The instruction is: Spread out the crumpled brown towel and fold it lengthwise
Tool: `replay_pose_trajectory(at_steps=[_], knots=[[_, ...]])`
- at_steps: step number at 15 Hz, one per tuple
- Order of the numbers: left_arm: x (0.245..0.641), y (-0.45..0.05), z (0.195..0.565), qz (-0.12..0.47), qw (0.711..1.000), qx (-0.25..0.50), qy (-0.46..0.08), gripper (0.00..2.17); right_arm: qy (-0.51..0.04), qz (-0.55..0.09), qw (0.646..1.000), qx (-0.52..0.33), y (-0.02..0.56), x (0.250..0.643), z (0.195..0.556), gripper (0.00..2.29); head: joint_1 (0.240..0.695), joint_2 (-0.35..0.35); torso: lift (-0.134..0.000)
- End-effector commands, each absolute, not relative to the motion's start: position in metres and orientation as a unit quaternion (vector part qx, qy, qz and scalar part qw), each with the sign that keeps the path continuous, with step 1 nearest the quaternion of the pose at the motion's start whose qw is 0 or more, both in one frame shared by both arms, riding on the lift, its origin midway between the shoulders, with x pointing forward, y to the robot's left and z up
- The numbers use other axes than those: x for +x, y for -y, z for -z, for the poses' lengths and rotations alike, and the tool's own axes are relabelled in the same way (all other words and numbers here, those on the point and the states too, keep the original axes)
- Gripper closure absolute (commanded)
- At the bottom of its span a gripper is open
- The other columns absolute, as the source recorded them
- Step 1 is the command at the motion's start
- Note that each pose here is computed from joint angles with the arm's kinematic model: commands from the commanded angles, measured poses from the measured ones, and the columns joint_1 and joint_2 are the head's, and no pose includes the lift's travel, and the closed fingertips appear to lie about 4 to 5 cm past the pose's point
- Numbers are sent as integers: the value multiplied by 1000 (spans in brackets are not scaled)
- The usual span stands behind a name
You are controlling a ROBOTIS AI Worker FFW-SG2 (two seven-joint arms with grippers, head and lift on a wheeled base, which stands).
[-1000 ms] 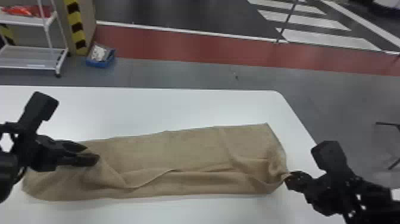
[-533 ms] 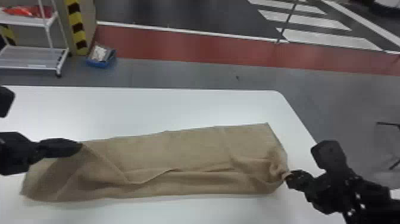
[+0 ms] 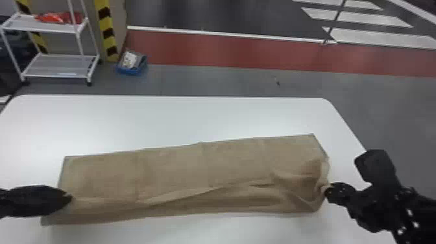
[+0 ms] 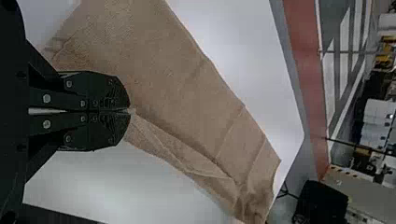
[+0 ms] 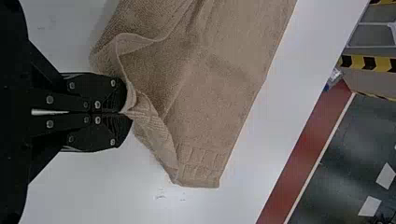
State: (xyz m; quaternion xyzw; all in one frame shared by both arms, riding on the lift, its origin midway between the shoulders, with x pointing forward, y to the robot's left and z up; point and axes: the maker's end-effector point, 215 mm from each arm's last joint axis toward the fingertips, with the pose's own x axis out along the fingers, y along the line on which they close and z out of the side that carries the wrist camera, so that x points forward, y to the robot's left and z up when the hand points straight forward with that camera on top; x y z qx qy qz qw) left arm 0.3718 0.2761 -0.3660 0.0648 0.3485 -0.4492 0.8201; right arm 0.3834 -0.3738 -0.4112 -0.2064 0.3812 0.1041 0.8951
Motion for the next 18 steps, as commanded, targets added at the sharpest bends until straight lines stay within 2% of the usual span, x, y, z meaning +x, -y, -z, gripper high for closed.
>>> replay_pose_trajectory(at_steps=[1,2,4,5,7,10,14,16,18], knots=[[359,-282,376,459,807,89,-361,613,-384,-108,894,-206,372,383,416,1636,695,-149,-125],[356,-282,377,463,803,90,-364,569,-384,-111,893,-207,369,384,417,1636,695,-145,-125],[356,-282,381,460,800,103,-372,235,-383,-113,893,-208,367,384,417,1636,695,-136,-125],[360,-278,378,462,801,103,-366,161,-382,-113,893,-208,366,385,417,1636,695,-133,-125],[368,-273,370,465,806,101,-353,188,-384,-111,893,-208,367,384,417,1636,695,-132,-125],[357,-265,382,486,786,145,-354,444,-384,-109,892,-210,369,385,416,1636,695,-144,-125],[314,-245,408,515,752,153,-383,454,-386,-110,892,-207,369,391,420,1636,695,-165,-125],[308,-238,421,521,742,151,-394,454,-387,-112,892,-206,366,391,422,1636,695,-191,-125],[333,-242,424,492,766,159,-383,454,-388,-111,891,-209,366,391,422,1636,695,-204,-125]])
